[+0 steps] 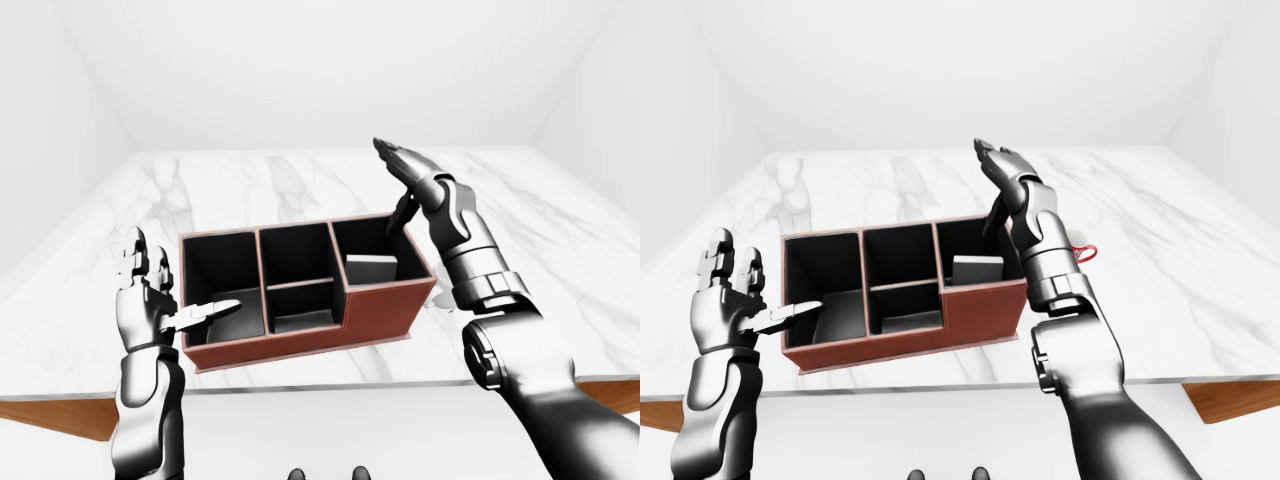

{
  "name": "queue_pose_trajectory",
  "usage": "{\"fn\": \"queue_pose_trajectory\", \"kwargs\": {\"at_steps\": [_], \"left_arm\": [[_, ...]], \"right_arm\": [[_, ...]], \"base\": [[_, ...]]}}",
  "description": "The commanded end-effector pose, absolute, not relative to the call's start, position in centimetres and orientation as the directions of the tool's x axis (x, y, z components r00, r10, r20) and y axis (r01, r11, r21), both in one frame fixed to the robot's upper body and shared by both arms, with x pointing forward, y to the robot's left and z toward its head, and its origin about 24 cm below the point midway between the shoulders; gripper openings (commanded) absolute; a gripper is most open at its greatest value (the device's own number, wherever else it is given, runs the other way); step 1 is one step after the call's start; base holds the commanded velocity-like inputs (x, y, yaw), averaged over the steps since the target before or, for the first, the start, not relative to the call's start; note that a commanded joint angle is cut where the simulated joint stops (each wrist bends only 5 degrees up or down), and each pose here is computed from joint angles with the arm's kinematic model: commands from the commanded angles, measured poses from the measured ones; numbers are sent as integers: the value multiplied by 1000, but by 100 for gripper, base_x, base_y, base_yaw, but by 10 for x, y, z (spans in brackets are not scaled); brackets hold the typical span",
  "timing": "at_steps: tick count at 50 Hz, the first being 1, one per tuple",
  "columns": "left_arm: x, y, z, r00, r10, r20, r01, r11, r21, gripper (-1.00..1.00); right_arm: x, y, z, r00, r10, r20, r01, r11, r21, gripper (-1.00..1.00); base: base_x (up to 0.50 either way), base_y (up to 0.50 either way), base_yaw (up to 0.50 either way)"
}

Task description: Pick up the book and place it in the right compartment of the caddy.

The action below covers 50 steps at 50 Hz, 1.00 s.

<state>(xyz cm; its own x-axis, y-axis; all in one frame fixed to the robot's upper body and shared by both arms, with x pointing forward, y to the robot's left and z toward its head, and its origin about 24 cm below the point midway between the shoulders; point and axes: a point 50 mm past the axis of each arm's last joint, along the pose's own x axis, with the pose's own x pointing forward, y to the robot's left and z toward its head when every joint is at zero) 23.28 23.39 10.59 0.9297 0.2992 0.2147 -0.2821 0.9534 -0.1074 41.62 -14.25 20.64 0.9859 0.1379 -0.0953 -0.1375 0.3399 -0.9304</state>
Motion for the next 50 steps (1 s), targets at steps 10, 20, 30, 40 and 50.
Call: {"fn": "queue_pose_trajectory", "kwargs": {"at_steps": [10,20,30,40,50], "left_arm": [[235,232,104,931,299,208,-281,953,-113,100],[234,232,105,930,300,211,-281,953,-114,100],[235,232,104,932,300,204,-282,953,-113,100],[235,231,103,933,297,202,-279,954,-112,100],[235,232,101,934,299,194,-282,953,-112,100]], "right_arm": [[401,-129,241,976,217,8,-60,302,-952,100],[378,-121,273,957,269,111,39,260,-965,100],[381,-124,268,958,256,131,53,290,-956,100],[381,-123,265,957,257,134,54,295,-954,100],[377,-123,270,954,262,148,69,288,-955,100]], "base": [[0,0,0],[0,0,0],[0,0,0],[0,0,0],[0,0,0]]}}
